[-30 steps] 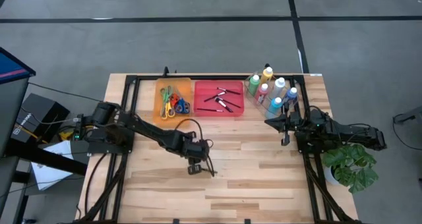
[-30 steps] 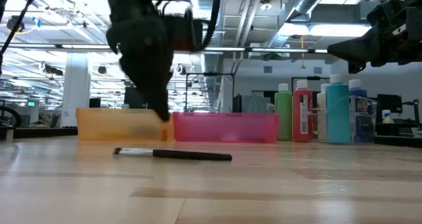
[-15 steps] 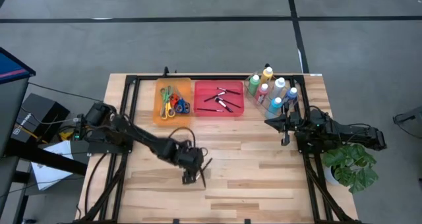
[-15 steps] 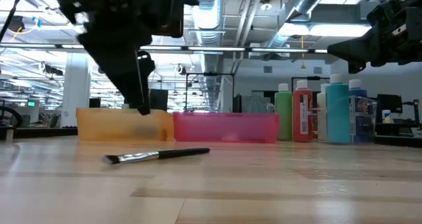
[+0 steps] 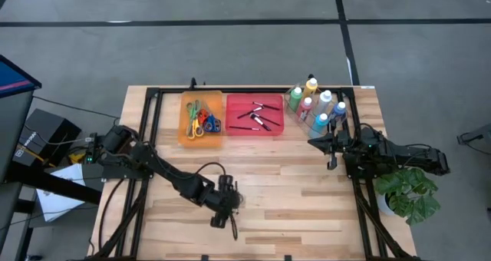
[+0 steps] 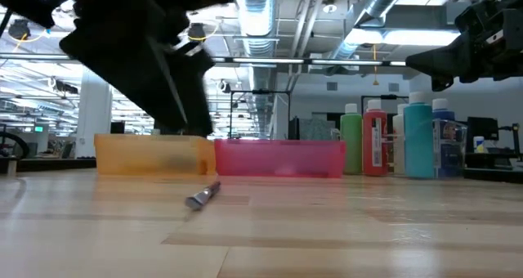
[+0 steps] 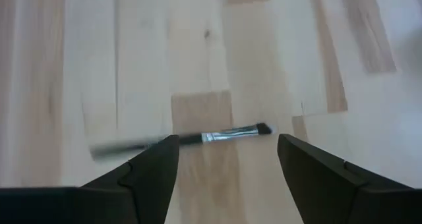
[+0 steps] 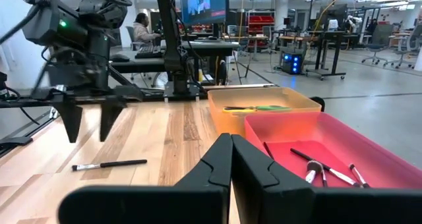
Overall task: Pick & Place Paint Supplies
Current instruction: Put the black paintbrush into the pink bin
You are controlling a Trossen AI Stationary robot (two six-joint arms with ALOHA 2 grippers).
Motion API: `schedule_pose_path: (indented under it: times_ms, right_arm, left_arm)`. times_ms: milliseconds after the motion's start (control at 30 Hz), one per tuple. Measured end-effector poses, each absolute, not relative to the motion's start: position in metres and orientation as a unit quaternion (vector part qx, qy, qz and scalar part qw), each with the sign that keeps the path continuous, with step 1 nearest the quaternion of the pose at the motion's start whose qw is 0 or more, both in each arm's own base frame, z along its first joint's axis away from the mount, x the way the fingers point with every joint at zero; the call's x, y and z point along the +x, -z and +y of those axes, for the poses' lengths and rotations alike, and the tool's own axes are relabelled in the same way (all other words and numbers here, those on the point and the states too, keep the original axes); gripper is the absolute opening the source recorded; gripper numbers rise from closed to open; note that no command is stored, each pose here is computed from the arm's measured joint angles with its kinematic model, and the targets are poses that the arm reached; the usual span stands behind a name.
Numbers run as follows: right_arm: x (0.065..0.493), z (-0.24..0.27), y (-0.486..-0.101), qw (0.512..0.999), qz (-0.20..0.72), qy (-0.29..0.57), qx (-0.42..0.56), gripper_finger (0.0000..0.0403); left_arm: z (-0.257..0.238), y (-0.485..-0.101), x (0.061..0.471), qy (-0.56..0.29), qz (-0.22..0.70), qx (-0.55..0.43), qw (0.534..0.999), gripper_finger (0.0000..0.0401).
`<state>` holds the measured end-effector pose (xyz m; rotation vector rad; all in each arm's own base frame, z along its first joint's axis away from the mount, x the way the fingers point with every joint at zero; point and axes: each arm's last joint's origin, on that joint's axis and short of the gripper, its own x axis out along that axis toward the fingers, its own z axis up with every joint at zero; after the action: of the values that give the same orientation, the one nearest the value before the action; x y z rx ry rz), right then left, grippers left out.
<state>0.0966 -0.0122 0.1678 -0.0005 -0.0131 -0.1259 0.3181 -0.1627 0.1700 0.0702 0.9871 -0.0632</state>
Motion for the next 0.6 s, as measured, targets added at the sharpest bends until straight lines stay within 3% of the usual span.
schedule_pose_path:
  times_ms: [200, 367, 600]
  right_arm:
    - [0.097, -0.012, -0.168, 0.998, -0.006, 0.063, 0.000, 0.0000]
    - [0.097, -0.012, -0.168, 0.998, -0.006, 0.063, 0.000, 0.0000]
    - [0.097, -0.012, -0.168, 0.998, -0.007, 0.063, 0.000, 0.0000]
  left_arm:
    - [-0.161, -0.176, 0.329, 0.133, 0.416, 0.174, 0.883, 0.0250]
    - [-0.147, -0.171, 0.345, 0.222, 0.397, 0.150, 0.878, 0.0247]
    - [-0.140, -0.135, 0.361, 0.270, 0.402, 0.162, 0.860, 0.0243]
